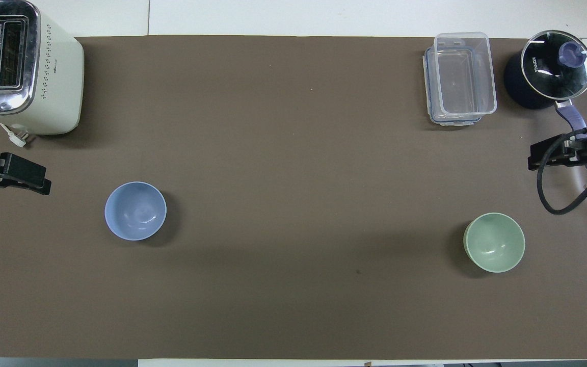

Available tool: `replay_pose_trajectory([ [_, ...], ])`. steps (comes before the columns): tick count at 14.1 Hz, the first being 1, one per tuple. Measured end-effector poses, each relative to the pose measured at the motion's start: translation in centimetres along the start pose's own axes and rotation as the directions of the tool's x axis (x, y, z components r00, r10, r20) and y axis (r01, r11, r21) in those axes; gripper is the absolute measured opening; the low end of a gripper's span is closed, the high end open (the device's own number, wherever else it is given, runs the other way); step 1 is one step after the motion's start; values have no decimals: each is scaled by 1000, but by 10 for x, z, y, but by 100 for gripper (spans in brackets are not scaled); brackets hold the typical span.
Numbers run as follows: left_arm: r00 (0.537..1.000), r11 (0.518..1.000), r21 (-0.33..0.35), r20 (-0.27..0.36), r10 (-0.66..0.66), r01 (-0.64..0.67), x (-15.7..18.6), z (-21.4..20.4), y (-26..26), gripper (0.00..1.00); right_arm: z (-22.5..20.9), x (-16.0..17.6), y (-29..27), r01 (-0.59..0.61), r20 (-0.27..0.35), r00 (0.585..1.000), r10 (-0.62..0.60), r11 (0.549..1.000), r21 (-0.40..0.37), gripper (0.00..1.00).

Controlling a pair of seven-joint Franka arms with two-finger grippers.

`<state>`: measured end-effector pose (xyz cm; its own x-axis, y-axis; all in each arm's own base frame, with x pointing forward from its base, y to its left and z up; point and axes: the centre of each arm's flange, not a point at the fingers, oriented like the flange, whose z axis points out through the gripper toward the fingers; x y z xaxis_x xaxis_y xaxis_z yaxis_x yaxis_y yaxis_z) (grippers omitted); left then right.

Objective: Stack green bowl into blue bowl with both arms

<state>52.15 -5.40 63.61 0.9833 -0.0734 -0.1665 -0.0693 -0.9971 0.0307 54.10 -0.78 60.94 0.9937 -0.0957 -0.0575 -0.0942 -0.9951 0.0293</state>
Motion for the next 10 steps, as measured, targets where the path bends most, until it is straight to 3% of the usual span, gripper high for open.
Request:
replay_pose_trajectory([
  [10, 1000, 1000, 3, -17, 22, -22, 1, -1, 12, 100, 0, 0, -2, 3, 0, 1000, -3, 1000, 0, 100],
])
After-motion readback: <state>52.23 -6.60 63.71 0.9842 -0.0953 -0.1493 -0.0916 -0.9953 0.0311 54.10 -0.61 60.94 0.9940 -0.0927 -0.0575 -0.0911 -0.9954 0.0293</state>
